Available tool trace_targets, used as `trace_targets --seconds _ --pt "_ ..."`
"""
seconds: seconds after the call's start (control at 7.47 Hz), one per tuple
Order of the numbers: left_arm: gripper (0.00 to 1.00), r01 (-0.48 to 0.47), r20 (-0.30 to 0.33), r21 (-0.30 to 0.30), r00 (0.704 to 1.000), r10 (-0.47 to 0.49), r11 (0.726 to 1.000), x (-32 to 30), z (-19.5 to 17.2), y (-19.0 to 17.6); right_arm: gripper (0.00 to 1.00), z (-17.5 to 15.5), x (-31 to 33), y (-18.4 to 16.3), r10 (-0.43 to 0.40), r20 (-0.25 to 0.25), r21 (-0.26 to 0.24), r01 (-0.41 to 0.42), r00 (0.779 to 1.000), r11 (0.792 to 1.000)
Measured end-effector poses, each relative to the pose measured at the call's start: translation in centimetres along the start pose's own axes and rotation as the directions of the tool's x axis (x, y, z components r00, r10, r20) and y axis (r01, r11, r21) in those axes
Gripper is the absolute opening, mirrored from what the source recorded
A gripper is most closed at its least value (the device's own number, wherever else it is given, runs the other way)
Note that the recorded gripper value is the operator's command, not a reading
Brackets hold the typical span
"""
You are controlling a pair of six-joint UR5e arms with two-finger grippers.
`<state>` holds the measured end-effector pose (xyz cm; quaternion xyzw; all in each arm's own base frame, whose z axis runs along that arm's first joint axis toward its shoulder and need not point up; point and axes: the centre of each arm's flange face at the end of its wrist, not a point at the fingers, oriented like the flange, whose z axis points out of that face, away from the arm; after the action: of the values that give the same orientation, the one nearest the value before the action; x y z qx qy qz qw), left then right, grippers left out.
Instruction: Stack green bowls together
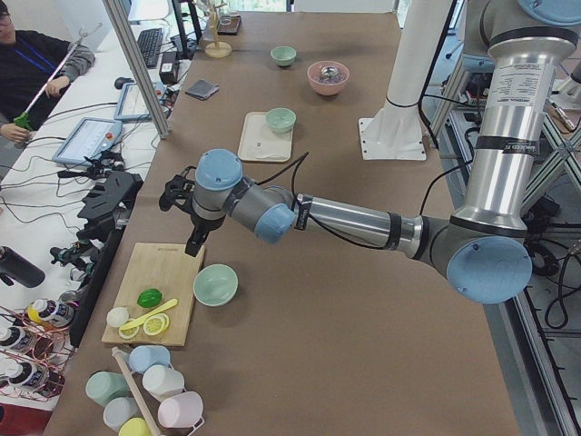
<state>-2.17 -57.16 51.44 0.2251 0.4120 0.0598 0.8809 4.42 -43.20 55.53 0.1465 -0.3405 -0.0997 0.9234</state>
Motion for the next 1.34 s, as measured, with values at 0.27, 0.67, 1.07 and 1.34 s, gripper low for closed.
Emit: trace_targets --seconds 0.27,0.67,1.07,1.34 --pt "0.99 -0.043 -0.015 -0.014 0.999 0.043 0.999 0.6 3.2 -1.7 1.00 0.6 0.5 0.3 -0.001 0.001 0.001 0.001 1.000 1.000" --pt "0.99 -0.063 0.084 -0.064 0.994 0.069 0.996 -2.1 10.2 -0.5 1.00 0.9 0.7 0.5 0.002 0.001 -0.002 -0.002 1.000 1.000" --pt "0.97 -0.082 0.153 -0.105 0.983 0.097 0.991 -6.0 15.3 3.0 1.00 1.1 0.9 0.5 0.006 0.003 -0.006 -0.006 1.000 1.000" --pt "0.84 -0.078 0.159 -0.138 0.982 0.100 0.987 -7.2 17.0 4.6 1.00 1.3 1.0 0.4 0.008 0.004 -0.009 -0.008 1.000 1.000"
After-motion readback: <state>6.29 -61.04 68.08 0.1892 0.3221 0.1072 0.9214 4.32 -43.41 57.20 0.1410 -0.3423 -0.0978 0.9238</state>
